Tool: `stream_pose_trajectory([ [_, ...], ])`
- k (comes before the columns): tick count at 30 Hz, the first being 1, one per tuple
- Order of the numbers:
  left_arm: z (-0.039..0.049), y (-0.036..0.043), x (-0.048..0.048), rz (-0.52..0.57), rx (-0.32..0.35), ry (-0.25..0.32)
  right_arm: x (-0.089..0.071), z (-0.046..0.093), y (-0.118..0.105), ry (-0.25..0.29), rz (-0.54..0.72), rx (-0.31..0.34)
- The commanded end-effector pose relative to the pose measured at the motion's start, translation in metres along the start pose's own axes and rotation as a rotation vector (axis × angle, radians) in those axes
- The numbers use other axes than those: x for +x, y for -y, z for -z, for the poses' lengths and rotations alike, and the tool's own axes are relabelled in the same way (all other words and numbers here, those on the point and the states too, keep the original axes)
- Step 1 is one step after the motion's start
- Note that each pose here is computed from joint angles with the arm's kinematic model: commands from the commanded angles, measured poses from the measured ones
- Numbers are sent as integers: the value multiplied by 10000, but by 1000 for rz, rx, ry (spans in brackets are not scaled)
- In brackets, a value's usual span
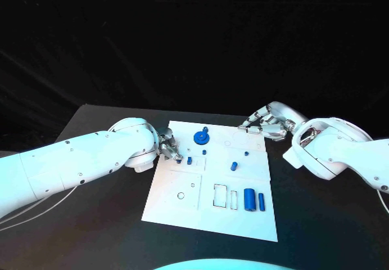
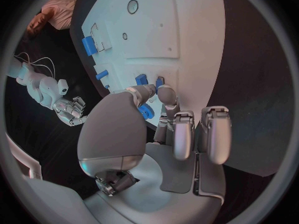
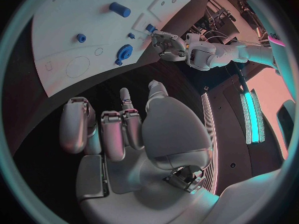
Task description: Assemble the parts on the task board
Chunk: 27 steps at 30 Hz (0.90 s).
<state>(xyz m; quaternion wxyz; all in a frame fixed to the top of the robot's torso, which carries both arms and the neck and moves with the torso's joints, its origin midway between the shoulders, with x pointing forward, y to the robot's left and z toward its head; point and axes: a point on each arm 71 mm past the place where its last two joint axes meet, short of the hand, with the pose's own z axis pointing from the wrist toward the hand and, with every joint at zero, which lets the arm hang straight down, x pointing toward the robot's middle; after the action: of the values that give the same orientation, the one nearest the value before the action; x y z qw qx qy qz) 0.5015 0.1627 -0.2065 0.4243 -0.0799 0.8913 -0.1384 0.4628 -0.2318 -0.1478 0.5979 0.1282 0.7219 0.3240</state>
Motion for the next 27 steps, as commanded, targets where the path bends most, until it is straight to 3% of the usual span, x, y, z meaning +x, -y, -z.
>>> stream_pose_trajectory([
  [1, -5, 9, 10, -6, -13, 9, 12, 2, -9, -9, 7, -10],
  [27, -8, -27, 37, -52, -41, -23, 20, -1, -4, -21, 10, -5],
])
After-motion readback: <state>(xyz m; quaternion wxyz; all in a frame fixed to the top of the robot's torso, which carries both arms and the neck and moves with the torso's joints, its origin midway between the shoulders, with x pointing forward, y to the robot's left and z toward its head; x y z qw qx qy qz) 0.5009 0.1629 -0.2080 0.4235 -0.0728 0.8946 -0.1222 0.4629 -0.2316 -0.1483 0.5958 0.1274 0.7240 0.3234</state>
